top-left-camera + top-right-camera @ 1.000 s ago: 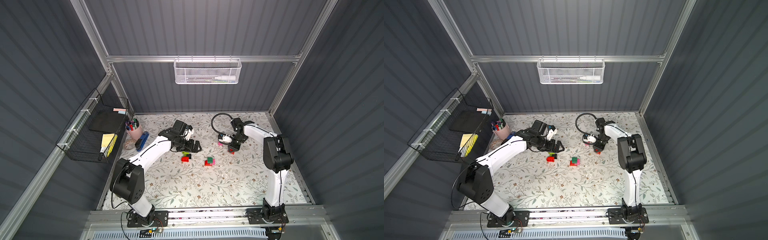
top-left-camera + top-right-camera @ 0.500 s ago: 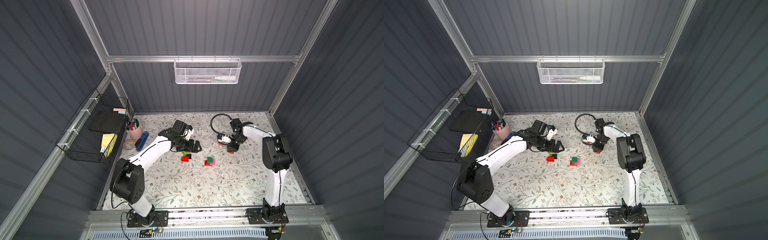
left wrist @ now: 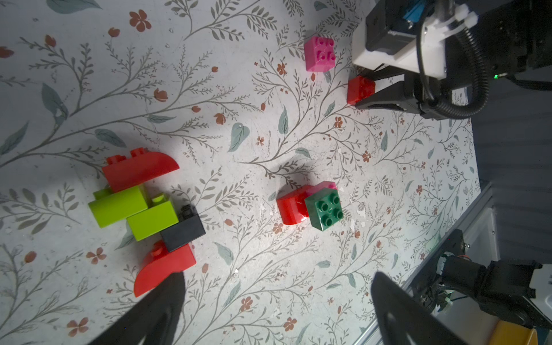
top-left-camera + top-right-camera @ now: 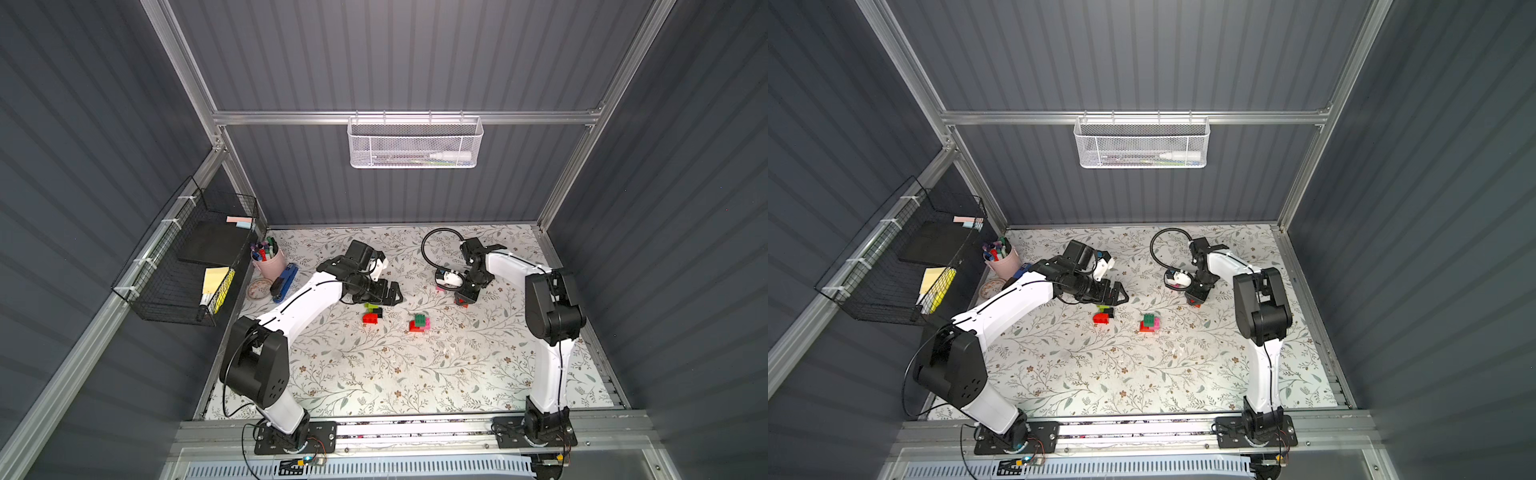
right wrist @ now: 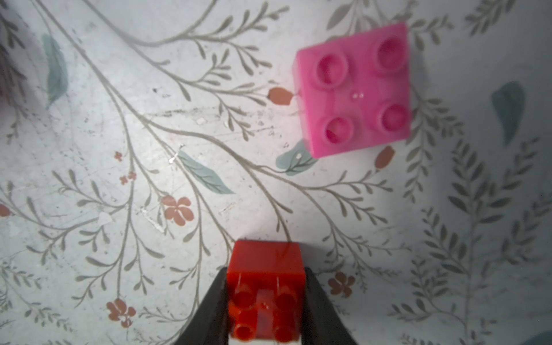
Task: Assemble the letter s with lego
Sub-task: Adjust the lego brick at the center of the board.
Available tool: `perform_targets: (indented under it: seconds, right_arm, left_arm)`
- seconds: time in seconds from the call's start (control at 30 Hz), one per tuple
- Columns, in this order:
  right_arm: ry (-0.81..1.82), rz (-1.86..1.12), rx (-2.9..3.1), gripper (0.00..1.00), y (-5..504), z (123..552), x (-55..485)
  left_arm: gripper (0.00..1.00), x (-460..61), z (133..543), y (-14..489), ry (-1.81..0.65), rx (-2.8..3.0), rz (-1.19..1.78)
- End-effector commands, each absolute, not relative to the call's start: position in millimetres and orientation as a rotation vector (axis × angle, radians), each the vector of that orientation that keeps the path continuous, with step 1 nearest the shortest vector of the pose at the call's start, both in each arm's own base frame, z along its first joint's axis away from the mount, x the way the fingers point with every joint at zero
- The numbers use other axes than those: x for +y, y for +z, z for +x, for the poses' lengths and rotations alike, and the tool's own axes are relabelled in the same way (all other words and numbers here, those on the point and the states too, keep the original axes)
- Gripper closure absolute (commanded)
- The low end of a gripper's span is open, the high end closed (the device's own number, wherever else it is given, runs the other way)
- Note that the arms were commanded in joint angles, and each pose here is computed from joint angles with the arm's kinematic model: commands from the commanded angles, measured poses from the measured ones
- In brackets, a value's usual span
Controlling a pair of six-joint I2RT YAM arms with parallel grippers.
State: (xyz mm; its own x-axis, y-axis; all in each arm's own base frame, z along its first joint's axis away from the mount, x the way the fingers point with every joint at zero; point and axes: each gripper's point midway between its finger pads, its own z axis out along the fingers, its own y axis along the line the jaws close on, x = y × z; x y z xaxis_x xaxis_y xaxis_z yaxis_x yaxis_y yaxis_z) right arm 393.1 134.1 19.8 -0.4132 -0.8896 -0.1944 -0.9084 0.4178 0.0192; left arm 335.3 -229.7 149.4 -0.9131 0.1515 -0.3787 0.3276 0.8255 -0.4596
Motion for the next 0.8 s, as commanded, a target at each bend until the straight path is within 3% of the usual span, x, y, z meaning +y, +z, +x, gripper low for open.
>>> perform_targets:
  seconds: [0.0, 0.2, 0.77]
  right_arm:
    - [0.198, -1.609, 2.480, 0.76, 35.5, 390.5, 136.3]
    - [0.257, -1.638, 2.441, 0.74, 51.3, 398.6, 147.1]
    - [0.281, -1.871, 2.182, 0.79, 62.4, 422.9, 168.1]
  left_arm:
    - [0.00, -228.8, 332.3, 156.7, -0.770, 2.674, 0.395]
    - [0.01, -229.5, 334.1, 161.4, -0.769, 2.665, 0.404]
    - [0.00, -229.6, 338.0, 166.4, -0.765, 2.649, 0.420]
